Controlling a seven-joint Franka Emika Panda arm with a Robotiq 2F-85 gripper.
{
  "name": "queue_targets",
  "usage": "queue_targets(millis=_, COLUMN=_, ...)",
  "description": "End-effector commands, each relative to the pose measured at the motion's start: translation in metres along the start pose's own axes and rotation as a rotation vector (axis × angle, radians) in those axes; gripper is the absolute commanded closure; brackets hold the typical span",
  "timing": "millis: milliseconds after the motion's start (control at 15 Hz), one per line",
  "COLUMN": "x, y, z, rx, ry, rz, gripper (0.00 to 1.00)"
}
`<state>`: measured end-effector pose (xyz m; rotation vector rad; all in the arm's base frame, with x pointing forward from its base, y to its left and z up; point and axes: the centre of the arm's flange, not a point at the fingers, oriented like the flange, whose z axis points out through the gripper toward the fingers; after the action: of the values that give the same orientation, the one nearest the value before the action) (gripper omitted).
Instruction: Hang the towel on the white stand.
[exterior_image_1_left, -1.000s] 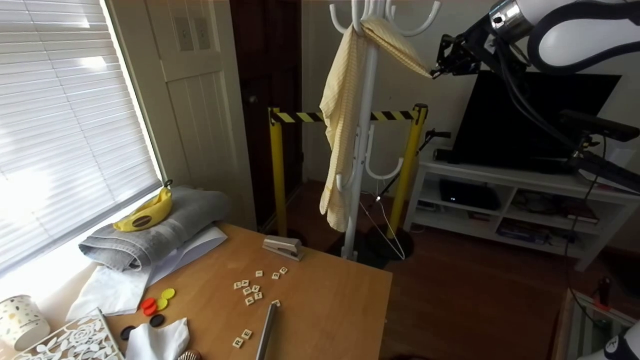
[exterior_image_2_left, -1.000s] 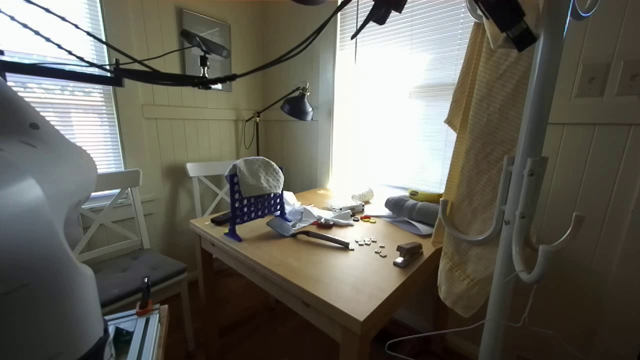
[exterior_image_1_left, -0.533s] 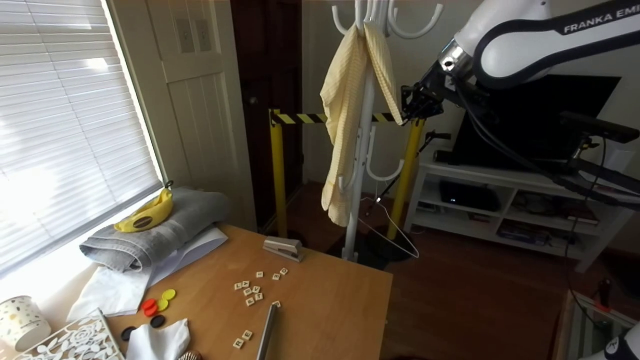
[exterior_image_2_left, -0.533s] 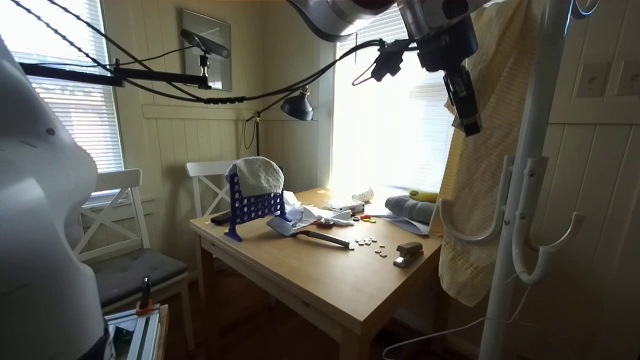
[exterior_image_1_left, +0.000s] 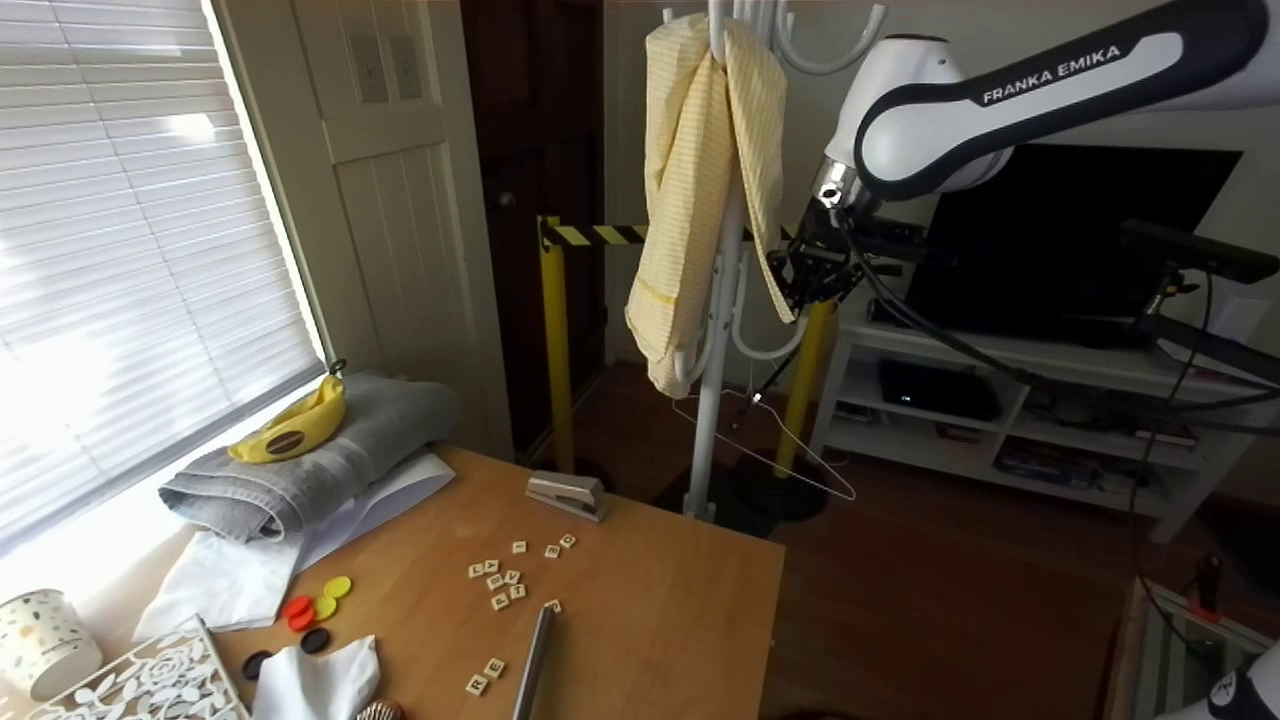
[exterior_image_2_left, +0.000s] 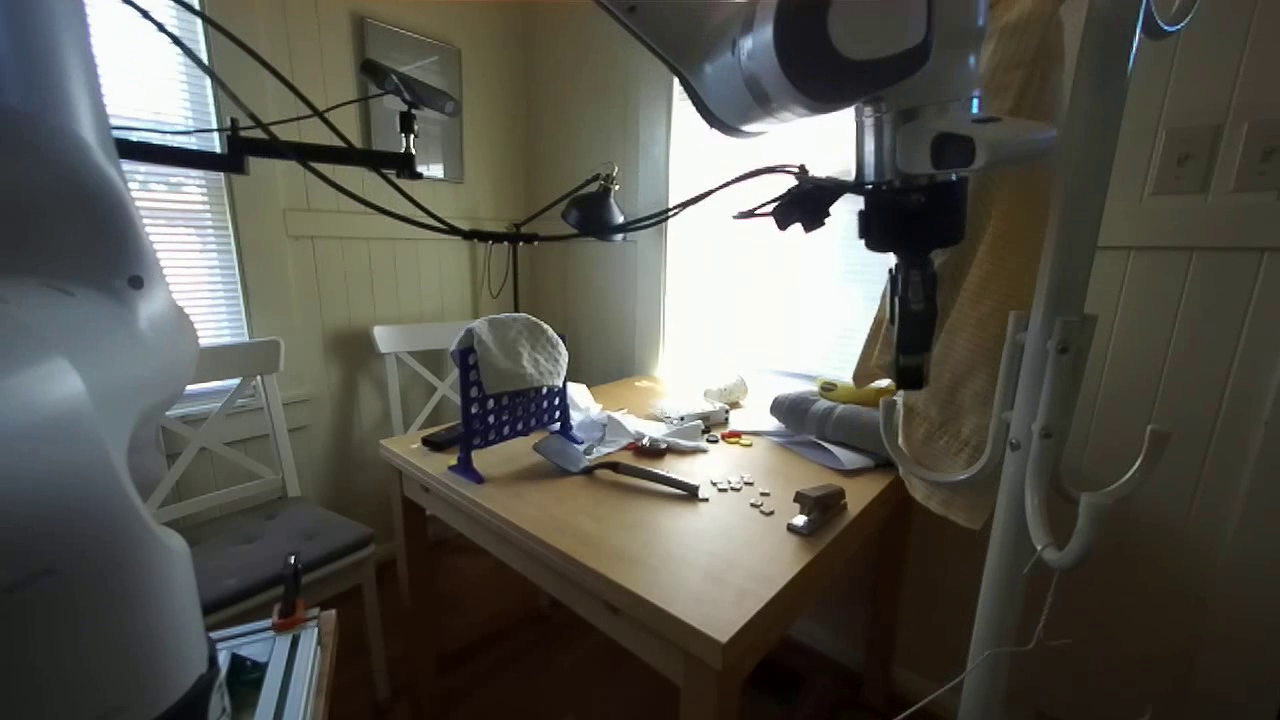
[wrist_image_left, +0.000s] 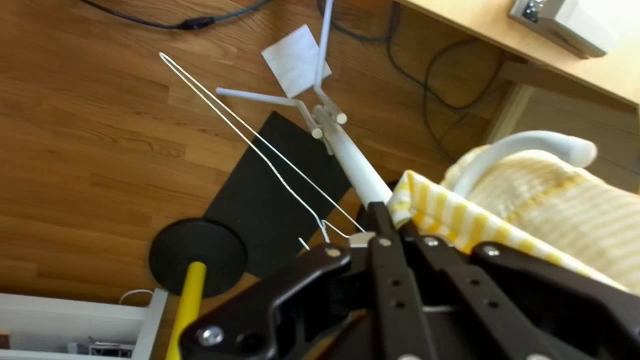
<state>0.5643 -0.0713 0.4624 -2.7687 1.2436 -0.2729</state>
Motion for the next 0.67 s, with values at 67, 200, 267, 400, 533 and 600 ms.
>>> queue_targets(millis=67, x=0.053, y=0.055, z=0.029, rx=-0.121, ry=-0.179, rz=0.029, gripper=0.99)
queue_targets(millis=200, x=0.07, y=0.081, z=0.032, rx=-0.151, ry=-0.211, rz=0.048, gripper=0.99)
queue_targets(millis=267, x=0.075, y=0.091, z=0.033, rx=-0.156, ry=-0.211, rz=0.054, gripper=0.99)
queue_targets(millis=400, x=0.085, y=0.102, z=0.026, rx=-0.13, ry=-0.152, rz=0.049, gripper=0.99)
queue_targets(millis=533, x=0.077, y=0.076, z=0.021, rx=-0.095, ry=-0.077, rz=0.014, gripper=0.99)
queue_targets(millis=600, x=0.077, y=0.07, z=0.02, rx=-0.076, ry=-0.061, rz=0.0, gripper=0.84)
